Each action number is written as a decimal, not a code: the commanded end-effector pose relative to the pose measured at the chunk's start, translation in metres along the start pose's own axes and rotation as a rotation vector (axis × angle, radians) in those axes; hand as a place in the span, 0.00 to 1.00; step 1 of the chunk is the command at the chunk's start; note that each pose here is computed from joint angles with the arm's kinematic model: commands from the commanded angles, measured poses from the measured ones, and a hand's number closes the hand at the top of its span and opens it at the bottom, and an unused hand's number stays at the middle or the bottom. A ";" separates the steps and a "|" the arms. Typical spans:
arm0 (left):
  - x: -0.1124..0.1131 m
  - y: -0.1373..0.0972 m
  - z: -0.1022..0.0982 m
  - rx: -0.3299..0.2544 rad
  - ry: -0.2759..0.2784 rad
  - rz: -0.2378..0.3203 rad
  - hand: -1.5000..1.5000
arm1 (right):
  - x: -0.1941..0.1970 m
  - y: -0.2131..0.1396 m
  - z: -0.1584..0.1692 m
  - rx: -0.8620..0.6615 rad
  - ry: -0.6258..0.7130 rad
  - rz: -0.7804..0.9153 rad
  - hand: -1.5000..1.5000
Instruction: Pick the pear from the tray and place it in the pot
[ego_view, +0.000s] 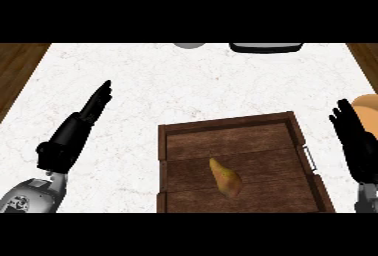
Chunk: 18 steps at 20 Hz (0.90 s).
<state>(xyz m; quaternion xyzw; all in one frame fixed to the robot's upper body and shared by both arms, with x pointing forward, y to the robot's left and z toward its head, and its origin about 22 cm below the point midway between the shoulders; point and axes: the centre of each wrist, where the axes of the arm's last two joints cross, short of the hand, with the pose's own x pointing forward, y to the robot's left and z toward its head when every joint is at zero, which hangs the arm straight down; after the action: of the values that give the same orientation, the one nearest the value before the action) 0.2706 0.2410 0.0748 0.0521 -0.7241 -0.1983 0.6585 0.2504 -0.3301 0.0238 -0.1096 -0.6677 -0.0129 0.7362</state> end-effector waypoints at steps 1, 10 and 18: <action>-0.002 -0.011 0.015 0.041 -0.024 0.002 0.50 | 0.038 0.024 -0.019 0.120 -0.147 -0.020 1.00; -0.045 -0.030 0.038 0.288 -0.007 0.283 0.50 | 0.104 0.054 -0.029 0.348 -0.627 0.457 0.00; -0.056 -0.032 0.020 0.338 -0.011 0.278 0.50 | 0.127 0.077 0.025 0.628 -0.819 0.318 0.00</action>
<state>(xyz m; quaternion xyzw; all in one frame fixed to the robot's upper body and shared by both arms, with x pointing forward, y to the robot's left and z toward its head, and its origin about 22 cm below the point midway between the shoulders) 0.2472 0.2302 0.0128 0.0503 -0.7509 0.0052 0.6585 0.2701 -0.2425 0.1202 -0.0080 -0.8445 0.3114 0.4357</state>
